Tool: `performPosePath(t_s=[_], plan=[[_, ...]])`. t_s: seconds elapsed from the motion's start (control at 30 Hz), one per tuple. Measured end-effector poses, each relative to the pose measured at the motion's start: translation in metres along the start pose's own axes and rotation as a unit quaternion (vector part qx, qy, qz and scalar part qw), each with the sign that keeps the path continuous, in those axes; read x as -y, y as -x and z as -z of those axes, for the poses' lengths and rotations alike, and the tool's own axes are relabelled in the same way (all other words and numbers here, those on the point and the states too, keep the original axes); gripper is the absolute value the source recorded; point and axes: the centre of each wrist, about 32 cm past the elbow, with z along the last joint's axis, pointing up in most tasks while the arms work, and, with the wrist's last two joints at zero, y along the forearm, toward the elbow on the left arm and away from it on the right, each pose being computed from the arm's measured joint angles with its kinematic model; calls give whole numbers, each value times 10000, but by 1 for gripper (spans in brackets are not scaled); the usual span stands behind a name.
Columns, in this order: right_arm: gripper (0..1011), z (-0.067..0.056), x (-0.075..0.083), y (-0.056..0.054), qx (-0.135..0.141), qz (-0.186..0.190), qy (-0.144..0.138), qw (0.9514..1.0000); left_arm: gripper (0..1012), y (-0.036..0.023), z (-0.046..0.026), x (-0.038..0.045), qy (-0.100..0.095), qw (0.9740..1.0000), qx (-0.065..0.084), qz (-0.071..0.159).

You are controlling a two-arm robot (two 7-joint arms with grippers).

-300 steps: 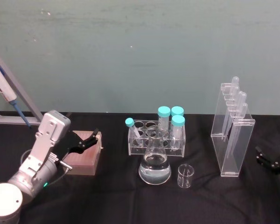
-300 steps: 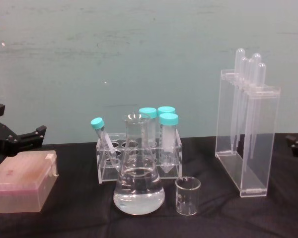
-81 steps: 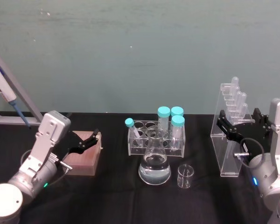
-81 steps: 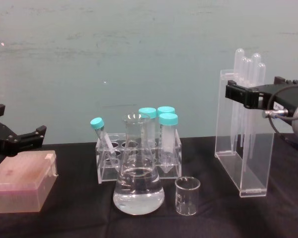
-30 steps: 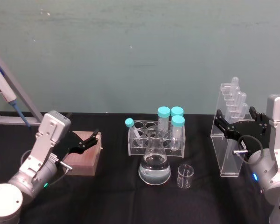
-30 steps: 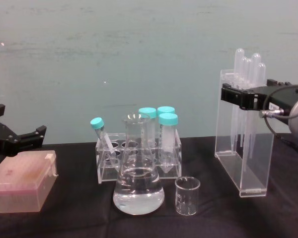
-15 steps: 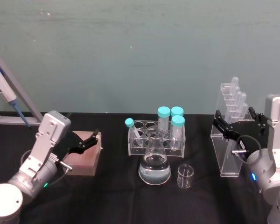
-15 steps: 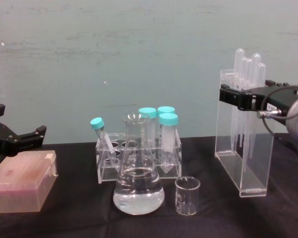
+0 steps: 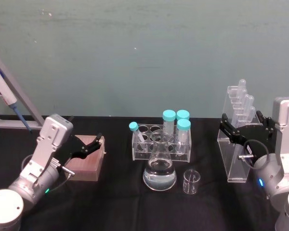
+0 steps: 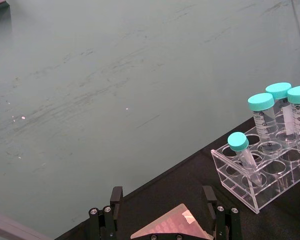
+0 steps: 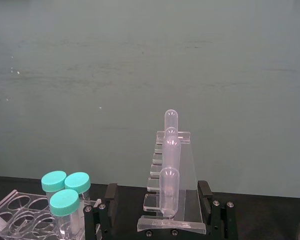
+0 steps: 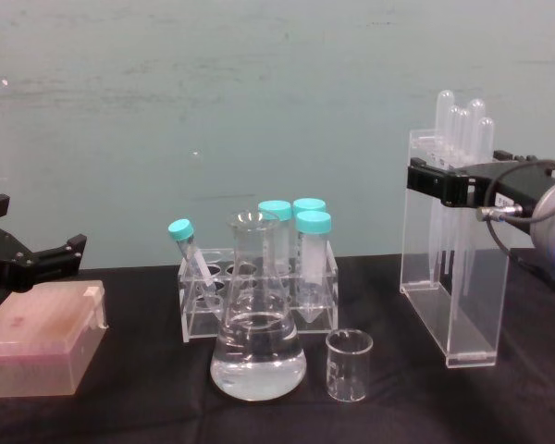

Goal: Place the experimental apparatus aside using one hand.

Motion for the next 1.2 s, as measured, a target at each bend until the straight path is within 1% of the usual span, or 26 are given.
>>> performPosePath(t_s=[0.4,1.2], plan=[[1000,-3,9,12,-8,69,-11,10000,1000,0,0,0,0,10000,0,0],[1000,-6,11,7,4,71,-31,10000,1000,0,0,0,0,10000,0,0]])
